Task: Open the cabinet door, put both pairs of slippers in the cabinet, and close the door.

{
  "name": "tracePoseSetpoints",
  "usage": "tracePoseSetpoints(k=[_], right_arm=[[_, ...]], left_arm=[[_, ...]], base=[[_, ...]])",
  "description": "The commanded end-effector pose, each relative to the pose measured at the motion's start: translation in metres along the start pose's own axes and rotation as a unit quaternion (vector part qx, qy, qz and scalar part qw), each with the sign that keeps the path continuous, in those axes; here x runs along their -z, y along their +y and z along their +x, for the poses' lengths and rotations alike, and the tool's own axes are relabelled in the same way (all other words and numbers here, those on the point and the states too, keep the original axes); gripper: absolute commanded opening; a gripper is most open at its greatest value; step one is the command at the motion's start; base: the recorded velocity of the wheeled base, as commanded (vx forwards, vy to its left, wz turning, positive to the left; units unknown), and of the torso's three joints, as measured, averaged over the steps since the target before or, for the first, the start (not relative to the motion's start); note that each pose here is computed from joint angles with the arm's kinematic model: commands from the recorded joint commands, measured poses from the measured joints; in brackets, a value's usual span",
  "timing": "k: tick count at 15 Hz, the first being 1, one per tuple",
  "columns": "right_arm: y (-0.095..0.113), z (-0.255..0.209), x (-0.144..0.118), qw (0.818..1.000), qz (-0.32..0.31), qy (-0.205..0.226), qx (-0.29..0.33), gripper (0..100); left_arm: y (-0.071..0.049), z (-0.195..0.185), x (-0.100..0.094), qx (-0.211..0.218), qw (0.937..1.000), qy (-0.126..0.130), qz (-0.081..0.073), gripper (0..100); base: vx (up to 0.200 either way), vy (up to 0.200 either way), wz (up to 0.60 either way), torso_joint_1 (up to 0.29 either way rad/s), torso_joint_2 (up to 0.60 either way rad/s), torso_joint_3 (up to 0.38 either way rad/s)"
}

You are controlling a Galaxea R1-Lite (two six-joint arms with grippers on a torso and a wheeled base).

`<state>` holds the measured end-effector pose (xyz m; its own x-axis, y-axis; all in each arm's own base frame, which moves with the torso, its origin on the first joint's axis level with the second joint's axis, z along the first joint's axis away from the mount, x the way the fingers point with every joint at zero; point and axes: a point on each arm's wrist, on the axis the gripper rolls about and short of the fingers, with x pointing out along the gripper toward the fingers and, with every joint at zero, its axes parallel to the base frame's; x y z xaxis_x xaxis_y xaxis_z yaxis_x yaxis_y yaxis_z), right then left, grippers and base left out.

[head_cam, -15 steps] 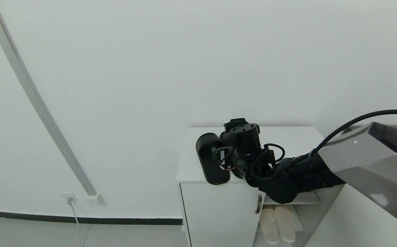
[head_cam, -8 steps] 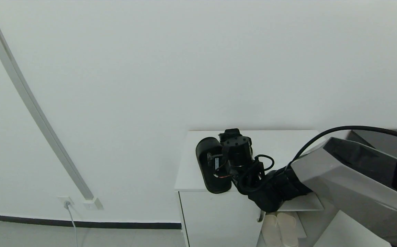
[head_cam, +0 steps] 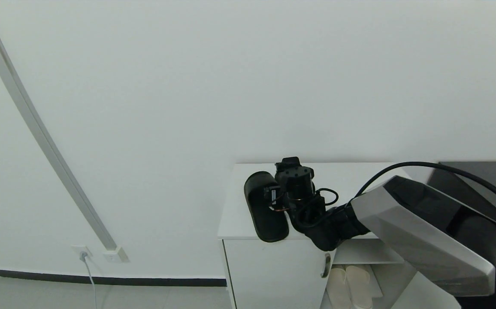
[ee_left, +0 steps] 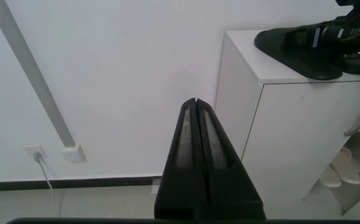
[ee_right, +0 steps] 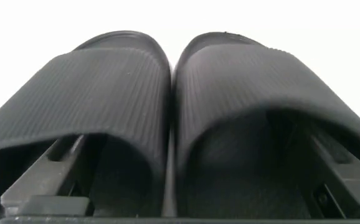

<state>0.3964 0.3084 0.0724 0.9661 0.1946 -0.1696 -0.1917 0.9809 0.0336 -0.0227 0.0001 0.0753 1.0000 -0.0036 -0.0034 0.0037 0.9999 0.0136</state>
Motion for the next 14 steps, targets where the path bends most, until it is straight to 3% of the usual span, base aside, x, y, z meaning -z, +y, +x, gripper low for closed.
tracePoseSetpoints(k=[1, 2, 3, 10, 14], right_arm=[[0.000, 0.006, 0.005, 1.000, -0.005, 0.000, -0.007, 100], [-0.001, 0.007, 0.005, 1.000, -0.004, 0.000, -0.008, 100], [-0.001, 0.007, 0.005, 1.000, -0.004, 0.000, -0.008, 0], [-0.001, 0.005, 0.001, 1.000, -0.003, -0.002, -0.009, 0], [-0.011, -0.029, -0.035, 0.999, 0.006, -0.018, -0.032, 0]], left_arm=[[0.000, 0.000, 0.000, 0.000, 1.0000, 0.000, 0.000, 0], [0.000, 0.000, 0.000, 0.000, 1.0000, 0.000, 0.000, 0], [0.000, 0.000, 0.000, 0.000, 1.0000, 0.000, 0.000, 0], [0.000, 0.000, 0.000, 0.000, 1.0000, 0.000, -0.001, 0], [0.000, 0.000, 0.000, 0.000, 1.0000, 0.000, -0.001, 0]], base=[[0.000, 0.000, 0.00, 0.000, 0.00, 0.000], [0.000, 0.000, 0.00, 0.000, 0.00, 0.000], [0.000, 0.000, 0.00, 0.000, 0.00, 0.000], [0.000, 0.000, 0.00, 0.000, 0.00, 0.000], [0.000, 0.000, 0.00, 0.000, 0.00, 0.000]])
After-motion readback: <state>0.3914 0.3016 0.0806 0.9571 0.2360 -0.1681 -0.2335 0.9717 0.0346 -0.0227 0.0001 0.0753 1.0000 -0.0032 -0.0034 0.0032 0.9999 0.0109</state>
